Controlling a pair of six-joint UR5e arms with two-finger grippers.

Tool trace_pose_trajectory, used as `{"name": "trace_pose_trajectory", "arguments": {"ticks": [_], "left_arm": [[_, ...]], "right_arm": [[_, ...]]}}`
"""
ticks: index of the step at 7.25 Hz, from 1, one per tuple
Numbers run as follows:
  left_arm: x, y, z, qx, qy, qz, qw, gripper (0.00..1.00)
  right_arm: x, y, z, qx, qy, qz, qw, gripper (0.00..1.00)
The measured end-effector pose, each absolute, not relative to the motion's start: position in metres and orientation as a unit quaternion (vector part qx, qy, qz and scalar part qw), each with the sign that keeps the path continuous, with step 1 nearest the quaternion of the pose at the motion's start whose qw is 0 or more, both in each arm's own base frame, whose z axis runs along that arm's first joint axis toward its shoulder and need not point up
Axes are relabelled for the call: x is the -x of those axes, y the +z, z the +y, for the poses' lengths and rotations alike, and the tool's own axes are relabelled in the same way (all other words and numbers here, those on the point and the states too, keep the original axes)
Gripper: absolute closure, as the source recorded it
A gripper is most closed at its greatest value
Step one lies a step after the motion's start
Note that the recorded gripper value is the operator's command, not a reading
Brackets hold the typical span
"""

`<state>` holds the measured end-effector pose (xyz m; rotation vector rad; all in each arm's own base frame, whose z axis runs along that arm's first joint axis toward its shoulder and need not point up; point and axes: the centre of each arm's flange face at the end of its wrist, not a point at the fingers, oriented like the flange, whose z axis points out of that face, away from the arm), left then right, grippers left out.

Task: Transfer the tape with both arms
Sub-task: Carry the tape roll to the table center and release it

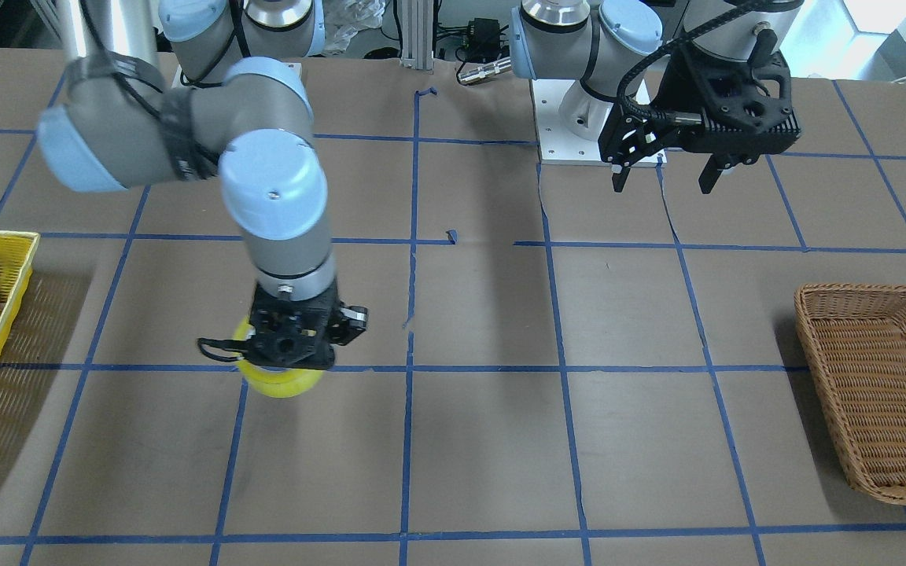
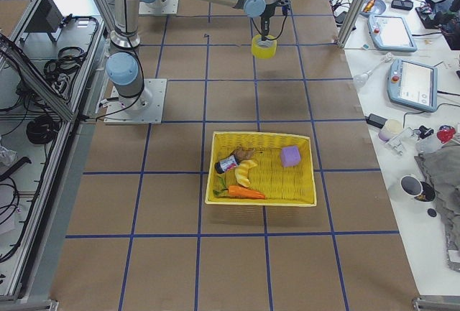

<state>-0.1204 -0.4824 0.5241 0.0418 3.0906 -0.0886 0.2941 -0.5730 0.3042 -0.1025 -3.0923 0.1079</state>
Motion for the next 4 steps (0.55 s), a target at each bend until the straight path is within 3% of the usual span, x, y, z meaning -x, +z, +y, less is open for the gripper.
{"name": "trace_pose_trajectory", "arguments": {"ticks": [4], "left_arm": [[0.120, 0.524, -0.482, -0.013, -0.028, 0.999, 0.025, 0.00]], "right_arm": [[-0.392, 0.225, -0.556, 0.096, 0.043, -0.994, -0.028, 1.00]]}}
